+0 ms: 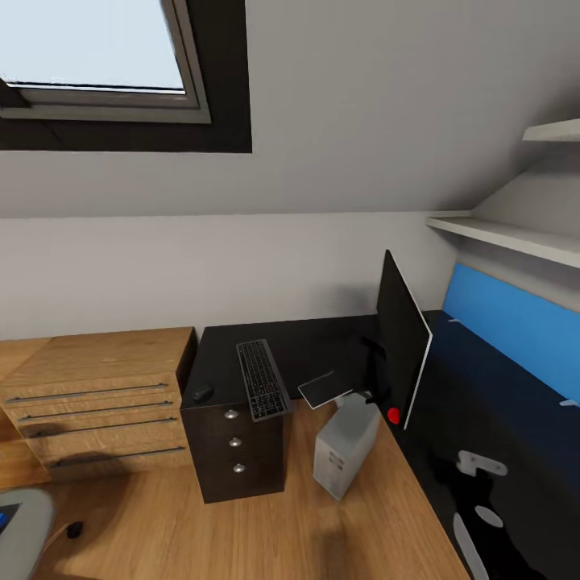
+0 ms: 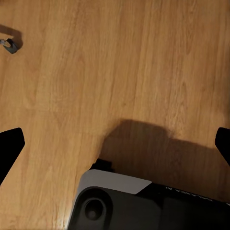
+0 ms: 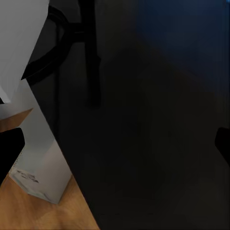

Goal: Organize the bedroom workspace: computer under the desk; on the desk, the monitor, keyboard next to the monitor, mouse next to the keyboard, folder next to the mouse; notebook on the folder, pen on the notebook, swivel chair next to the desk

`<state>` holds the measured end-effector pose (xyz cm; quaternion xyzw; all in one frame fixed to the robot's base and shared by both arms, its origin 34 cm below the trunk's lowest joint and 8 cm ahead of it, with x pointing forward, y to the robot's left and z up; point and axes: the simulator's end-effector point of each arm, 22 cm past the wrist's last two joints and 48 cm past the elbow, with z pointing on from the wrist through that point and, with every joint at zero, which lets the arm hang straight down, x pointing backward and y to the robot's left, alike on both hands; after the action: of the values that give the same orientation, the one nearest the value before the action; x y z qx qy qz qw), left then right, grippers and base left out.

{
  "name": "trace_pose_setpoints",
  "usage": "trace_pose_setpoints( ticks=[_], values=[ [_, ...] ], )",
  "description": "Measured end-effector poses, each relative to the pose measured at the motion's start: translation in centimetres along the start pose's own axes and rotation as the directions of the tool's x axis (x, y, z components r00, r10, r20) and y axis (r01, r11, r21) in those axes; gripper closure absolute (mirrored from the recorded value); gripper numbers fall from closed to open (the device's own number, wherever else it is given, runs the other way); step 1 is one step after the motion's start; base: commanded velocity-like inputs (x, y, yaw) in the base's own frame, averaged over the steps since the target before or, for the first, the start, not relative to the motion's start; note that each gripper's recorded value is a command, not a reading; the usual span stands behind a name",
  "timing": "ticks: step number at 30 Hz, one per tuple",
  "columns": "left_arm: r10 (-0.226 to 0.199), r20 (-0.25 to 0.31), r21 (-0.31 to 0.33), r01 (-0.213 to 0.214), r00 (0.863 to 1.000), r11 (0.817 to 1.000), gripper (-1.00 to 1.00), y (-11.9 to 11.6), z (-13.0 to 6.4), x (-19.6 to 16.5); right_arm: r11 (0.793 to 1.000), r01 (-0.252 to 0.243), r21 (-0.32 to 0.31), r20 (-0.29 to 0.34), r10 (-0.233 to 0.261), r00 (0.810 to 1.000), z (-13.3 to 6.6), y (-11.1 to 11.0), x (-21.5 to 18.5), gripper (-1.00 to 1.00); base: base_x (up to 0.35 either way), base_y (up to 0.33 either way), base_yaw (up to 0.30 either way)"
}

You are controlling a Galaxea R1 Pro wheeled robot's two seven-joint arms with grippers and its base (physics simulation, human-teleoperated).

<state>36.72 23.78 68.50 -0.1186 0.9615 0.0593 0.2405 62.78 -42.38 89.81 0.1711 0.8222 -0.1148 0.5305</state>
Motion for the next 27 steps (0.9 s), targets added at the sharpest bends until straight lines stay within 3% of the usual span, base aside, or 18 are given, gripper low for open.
trace_pose_setpoints(
  ticks=[6,16,27],
  values=[
    [0.000,0.000,-0.001,0.000,1.000,1.000,-1.00,0.0,0.0,0.0,1.000,-0.004,0.003,0.070,0.004,0.998,0.0,-0.2,-1.3,-1.00,0.000,0.000,0.000],
    [0.002,0.001,0.000,-0.002,1.000,1.000,-1.00,0.0,0.0,0.0,1.000,0.000,0.009,0.043,0.000,0.999,0.0,-0.6,0.2,-1.00,0.141,-0.098,0.000],
    [0.001,0.001,0.001,-0.001,1.000,1.000,-1.00,-0.1,0.0,0.0,0.999,0.002,0.047,0.083,-0.006,0.997,0.1,-2.2,-0.7,-1.00,0.179,-0.089,0.000]
  ],
)
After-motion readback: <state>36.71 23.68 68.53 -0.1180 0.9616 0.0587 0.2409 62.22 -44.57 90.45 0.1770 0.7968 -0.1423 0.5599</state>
